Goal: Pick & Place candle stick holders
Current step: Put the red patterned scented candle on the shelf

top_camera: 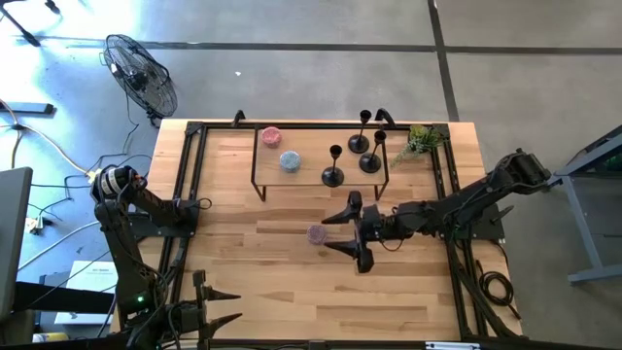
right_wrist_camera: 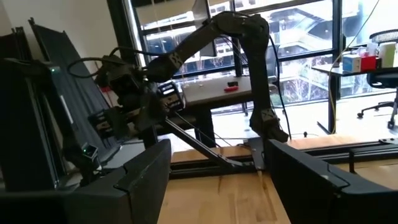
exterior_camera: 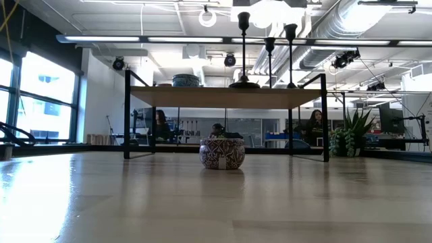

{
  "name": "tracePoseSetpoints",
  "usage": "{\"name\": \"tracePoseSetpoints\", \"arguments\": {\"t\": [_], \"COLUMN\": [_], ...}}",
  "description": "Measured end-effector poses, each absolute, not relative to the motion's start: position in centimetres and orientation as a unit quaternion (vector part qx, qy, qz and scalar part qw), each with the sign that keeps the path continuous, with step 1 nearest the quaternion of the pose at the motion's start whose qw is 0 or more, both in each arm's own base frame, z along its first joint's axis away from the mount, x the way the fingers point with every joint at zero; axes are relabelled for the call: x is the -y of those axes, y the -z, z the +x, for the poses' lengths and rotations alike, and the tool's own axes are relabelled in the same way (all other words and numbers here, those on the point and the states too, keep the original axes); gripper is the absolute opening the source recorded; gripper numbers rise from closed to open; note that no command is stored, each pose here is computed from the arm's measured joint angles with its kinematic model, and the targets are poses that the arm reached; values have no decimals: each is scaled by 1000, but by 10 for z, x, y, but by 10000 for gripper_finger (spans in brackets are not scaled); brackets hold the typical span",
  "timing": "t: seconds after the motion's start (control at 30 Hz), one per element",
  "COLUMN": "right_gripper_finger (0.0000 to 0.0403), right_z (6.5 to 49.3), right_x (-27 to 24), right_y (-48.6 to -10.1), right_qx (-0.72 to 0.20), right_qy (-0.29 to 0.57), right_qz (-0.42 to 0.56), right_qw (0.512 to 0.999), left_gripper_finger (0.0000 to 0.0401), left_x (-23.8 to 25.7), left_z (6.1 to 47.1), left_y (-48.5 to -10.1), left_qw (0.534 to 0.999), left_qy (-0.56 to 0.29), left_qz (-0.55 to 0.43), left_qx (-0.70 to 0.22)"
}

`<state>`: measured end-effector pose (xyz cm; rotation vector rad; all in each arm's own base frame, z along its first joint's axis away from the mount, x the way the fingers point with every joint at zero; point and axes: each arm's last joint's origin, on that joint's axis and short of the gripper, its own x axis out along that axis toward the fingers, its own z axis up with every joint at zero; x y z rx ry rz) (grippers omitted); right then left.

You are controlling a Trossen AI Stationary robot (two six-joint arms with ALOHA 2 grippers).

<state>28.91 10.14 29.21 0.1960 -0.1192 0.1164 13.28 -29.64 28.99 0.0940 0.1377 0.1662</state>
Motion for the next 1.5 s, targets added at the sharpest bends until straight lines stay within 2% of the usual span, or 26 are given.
{"name": "tracePoseSetpoints", "arguments": {"t": [0.3, 0.67, 0.87, 1.1, 1.27, 1.5], "right_gripper_finger": [256, 256, 256, 259, 296, 391], "right_z": [289, 289, 289, 291, 292, 294], "right_x": [-101, -100, -99, -97, -93, -91], "right_y": [-292, -293, -293, -293, -293, -286], "right_qx": [58, 57, 60, 52, 42, 11], "right_qy": [-54, -57, -37, -78, -113, -94], "right_qz": [100, 274, 258, 249, 258, 275], "right_qw": [992, 958, 963, 964, 959, 957], "left_gripper_finger": [172, 172, 172, 172, 172, 172], "left_x": [296, 296, 296, 296, 296, 296], "left_z": [133, 133, 133, 133, 133, 133], "left_y": [-290, -289, -289, -289, -289, -289], "left_qw": [993, 993, 993, 993, 993, 993], "left_qy": [-83, -82, -82, -82, -82, -82], "left_qz": [49, 49, 46, 46, 46, 46], "left_qx": [-69, -71, -70, -71, -71, -70]}}
